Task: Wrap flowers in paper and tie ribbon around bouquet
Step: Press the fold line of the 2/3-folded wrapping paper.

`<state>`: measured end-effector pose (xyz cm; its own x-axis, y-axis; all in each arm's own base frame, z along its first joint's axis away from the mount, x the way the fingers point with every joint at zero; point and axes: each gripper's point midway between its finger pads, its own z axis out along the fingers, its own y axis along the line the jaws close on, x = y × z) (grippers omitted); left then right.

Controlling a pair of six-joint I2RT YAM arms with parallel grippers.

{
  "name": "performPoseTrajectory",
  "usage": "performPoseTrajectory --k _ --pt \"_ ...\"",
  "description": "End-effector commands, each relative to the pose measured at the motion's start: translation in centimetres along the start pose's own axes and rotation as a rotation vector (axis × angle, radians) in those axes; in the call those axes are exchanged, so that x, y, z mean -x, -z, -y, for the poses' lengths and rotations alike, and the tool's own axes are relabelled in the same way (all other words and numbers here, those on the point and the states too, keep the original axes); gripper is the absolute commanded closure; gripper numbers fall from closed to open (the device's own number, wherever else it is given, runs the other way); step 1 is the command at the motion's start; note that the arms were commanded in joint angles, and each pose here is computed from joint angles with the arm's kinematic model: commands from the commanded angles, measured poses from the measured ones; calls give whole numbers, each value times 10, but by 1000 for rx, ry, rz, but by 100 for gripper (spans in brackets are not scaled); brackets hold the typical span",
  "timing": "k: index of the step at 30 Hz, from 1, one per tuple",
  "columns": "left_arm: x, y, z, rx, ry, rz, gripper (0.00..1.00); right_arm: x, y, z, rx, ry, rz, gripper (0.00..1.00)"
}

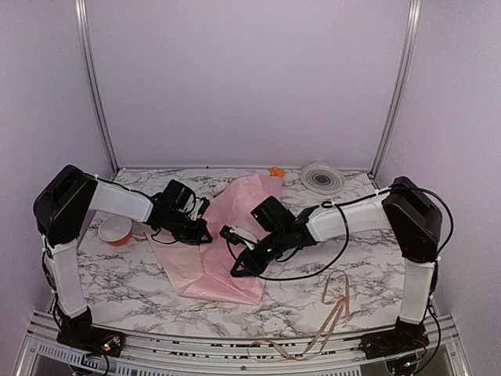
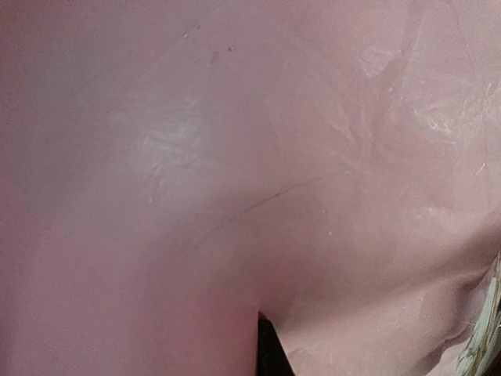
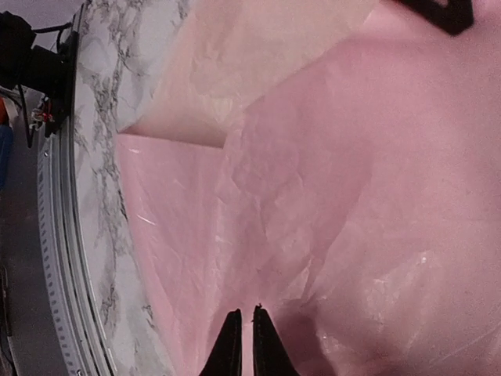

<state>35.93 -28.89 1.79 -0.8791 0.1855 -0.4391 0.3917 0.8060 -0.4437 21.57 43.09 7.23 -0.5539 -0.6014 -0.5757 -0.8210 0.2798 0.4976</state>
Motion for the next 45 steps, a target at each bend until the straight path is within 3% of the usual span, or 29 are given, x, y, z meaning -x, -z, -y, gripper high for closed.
performPoseTrajectory --k 1,4,9,13,16,20,28,36,39,42,45 --pt "7 12 -11 71 -4 37 81 -51 -26 27 -86 -63 -159 94" --pt "22 26 -16 137 -7 106 59 -69 -32 39 -122 -96 -202 97" --pt "39 77 -7 217 -23 247 56 -74 -36 46 -142 -128 -208 98" --pt "8 113 58 138 -187 278 67 -68 -38 38 -94 -152 -177 98" --pt "-51 103 110 18 -274 160 79 -72 -41 35 -51 -216 -174 98" --pt "-110 81 122 18 -242 13 85 -76 -40 24 43 -292 -153 98" --pt "-166 47 90 171 -123 -142 90 -90 -39 25 28 -338 -190 98" --pt "-219 83 9 406 -37 -191 94 -92 -40 40 -67 -346 -170 99" --pt "-224 105 -14 461 13 -137 93 -93 -46 47 -105 -353 -181 100" --pt "-214 125 -14 412 62 -33 90 -94 -48 49 -149 -351 -185 100" --pt "-192 145 -6 351 114 104 70 -97 -49 53 -183 -360 -190 100"
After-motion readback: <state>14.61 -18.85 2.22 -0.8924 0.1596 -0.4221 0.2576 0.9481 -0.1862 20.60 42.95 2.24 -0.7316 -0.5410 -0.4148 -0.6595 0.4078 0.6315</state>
